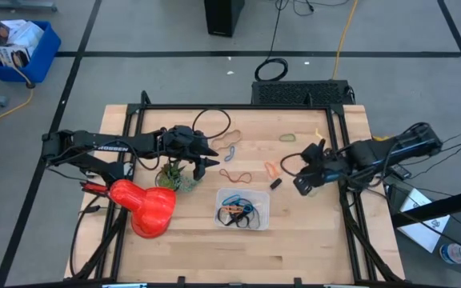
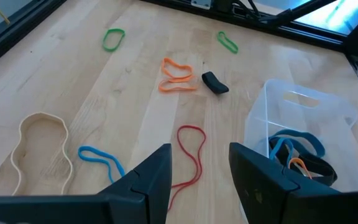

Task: Pick and place rubber bands into bin
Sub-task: Put the bottom green rubber band into the bin

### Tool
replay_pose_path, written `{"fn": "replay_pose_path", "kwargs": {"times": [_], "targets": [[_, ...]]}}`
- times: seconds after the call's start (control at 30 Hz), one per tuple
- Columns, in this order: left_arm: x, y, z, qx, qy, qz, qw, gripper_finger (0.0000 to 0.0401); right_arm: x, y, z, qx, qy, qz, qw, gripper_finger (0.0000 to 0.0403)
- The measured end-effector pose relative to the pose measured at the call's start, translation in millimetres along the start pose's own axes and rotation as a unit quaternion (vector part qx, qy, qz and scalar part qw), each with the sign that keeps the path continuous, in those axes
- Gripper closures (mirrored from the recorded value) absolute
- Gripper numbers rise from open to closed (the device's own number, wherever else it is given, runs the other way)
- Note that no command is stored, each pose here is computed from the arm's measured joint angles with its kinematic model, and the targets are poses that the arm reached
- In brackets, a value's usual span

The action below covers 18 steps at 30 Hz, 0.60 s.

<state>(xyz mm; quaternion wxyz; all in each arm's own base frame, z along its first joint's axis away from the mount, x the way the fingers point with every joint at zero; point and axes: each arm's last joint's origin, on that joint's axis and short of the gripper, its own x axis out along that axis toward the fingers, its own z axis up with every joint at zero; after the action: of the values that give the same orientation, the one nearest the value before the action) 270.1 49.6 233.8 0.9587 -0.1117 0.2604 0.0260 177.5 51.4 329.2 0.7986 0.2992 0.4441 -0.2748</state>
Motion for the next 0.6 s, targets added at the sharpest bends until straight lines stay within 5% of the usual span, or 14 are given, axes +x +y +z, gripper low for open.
{"fn": "replay_pose_path", "kwargs": {"times": [0.23, 0.6], "targets": [[0.0, 0.1, 0.1, 0.000, 0.000, 0.000, 1.000, 0.0233, 7.9, -12.1, -6.1, 0.045, 0.051, -0.064, 0.996, 0.0301], [0.0, 0.2, 1.6, -0.020, -0.009, 0.004, 1.000, 0.0233, 88.3, -53.6, -56.7, 0.081, 0.221, -0.164, 0.958, 0.0309]]}}
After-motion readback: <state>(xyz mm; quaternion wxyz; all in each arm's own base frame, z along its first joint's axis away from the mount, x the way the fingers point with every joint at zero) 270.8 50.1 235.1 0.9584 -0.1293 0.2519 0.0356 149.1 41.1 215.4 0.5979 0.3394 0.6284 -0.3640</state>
